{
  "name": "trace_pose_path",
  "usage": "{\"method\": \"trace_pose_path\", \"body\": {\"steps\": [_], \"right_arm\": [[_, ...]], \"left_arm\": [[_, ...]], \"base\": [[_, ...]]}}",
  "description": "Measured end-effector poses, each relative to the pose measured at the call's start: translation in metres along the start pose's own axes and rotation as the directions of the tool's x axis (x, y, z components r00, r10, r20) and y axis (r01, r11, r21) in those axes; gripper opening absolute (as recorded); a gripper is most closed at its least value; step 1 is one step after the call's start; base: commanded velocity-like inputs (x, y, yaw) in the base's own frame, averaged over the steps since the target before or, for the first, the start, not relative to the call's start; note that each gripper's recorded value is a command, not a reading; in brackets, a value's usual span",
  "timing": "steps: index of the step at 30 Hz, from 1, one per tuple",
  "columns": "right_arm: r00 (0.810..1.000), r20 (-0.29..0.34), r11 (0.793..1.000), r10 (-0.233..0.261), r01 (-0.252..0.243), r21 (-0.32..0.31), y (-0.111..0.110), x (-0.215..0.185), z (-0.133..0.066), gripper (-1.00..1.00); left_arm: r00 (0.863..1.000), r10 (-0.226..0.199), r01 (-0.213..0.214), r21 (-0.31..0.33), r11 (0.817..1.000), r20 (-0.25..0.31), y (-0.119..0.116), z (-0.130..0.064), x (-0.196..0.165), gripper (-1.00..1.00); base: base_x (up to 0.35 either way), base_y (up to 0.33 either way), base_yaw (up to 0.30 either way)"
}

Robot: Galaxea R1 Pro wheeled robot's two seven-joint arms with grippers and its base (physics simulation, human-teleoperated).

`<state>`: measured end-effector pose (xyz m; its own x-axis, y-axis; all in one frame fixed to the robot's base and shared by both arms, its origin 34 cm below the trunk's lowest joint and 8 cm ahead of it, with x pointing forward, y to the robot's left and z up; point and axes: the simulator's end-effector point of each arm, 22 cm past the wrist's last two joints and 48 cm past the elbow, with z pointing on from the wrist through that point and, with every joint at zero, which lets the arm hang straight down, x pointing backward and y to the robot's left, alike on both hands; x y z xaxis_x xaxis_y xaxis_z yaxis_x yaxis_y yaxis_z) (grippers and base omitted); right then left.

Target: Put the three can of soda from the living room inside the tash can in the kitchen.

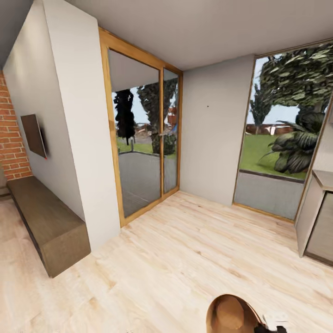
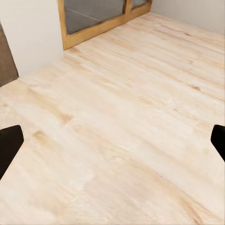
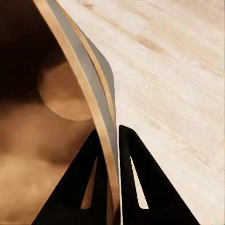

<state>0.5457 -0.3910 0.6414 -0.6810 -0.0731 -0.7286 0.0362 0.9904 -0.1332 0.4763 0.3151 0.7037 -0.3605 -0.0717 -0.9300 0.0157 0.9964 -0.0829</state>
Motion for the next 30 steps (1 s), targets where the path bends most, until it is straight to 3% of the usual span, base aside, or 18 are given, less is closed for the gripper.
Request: {"method": "trace_pose_path", "body": {"steps": [4, 7, 8, 9, 12, 15, 18, 19, 23, 27, 30], "right_arm": [[0.984, 0.178, 0.998, -0.024, 0.034, -0.054, 0.023, -0.087, -0.006, -1.0], [0.935, 0.352, 0.99, -0.052, 0.094, -0.105, 0.057, -0.172, -0.031, -1.0], [0.916, 0.398, 0.988, -0.051, 0.103, -0.111, 0.063, -0.196, -0.041, -1.0], [0.909, 0.413, 0.986, -0.057, 0.117, -0.121, 0.072, -0.21, -0.048, -1.0], [0.914, 0.402, 0.977, -0.05, 0.129, -0.17, 0.105, -0.235, -0.067, -1.0], [0.907, 0.42, 0.973, -0.032, 0.124, -0.194, 0.121, -0.253, -0.081, -1.0], [0.918, 0.394, 0.974, -0.028, 0.114, -0.197, 0.124, -0.245, -0.077, -1.0], [0.926, 0.376, 0.976, -0.028, 0.107, -0.19, 0.118, -0.234, -0.069, -1.0], [0.948, 0.317, 0.98, -0.033, 0.093, -0.175, 0.109, -0.198, -0.048, -1.0], [0.953, 0.3, 0.981, -0.035, 0.09, -0.17, 0.105, -0.185, -0.041, -1.0], [0.946, 0.322, 0.982, -0.03, 0.087, -0.165, 0.101, -0.194, -0.045, -1.0]], "left_arm": [[1.0, -0.017, 0.017, 0.002, 1.0, 0.0, 0.001, 0.008, -0.011, 1.0], [0.999, -0.035, 0.036, 0.011, 0.999, -0.014, 0.002, 0.015, -0.019, 1.0], [0.999, -0.041, 0.041, 0.014, 0.999, -0.01, 0.002, 0.017, -0.022, 1.0], [0.999, -0.052, 0.053, 0.019, 0.998, -0.005, 0.002, 0.021, -0.029, 1.0], [0.997, -0.077, 0.077, 0.033, 0.997, -0.002, -0.001, 0.036, -0.053, 1.0], [0.996, -0.084, 0.083, 0.042, 0.996, 0.013, -0.003, 0.051, -0.078, 1.0], [0.995, -0.1, 0.098, 0.049, 0.994, 0.031, -0.004, 0.071, -0.109, 1.0], [0.992, -0.123, 0.121, 0.049, 0.991, 0.035, -0.003, 0.078, -0.116, 1.0], [0.986, -0.159, 0.156, 0.047, 0.987, 0.044, -0.001, 0.082, -0.121, 1.0], [0.976, -0.185, 0.186, -0.003, 0.982, 0.119, 0.029, 0.078, -0.136, 1.0], [0.964, -0.205, 0.216, -0.046, 0.975, 0.169, 0.058, 0.07, -0.145, 1.0]], "base": [[0.0, -0.004, 0.249], [0.0, -0.001, 0.214], [0.0, 0.0, 0.192], [0.0, 0.0, 0.181], [0.0, 0.0, 0.186], [0.0, 0.0, 0.215], [0.029, 0.007, 0.233], [0.115, 0.045, 0.238], [0.197, 0.102, 0.24], [0.258, 0.144, 0.241], [0.283, 0.155, 0.242]]}}
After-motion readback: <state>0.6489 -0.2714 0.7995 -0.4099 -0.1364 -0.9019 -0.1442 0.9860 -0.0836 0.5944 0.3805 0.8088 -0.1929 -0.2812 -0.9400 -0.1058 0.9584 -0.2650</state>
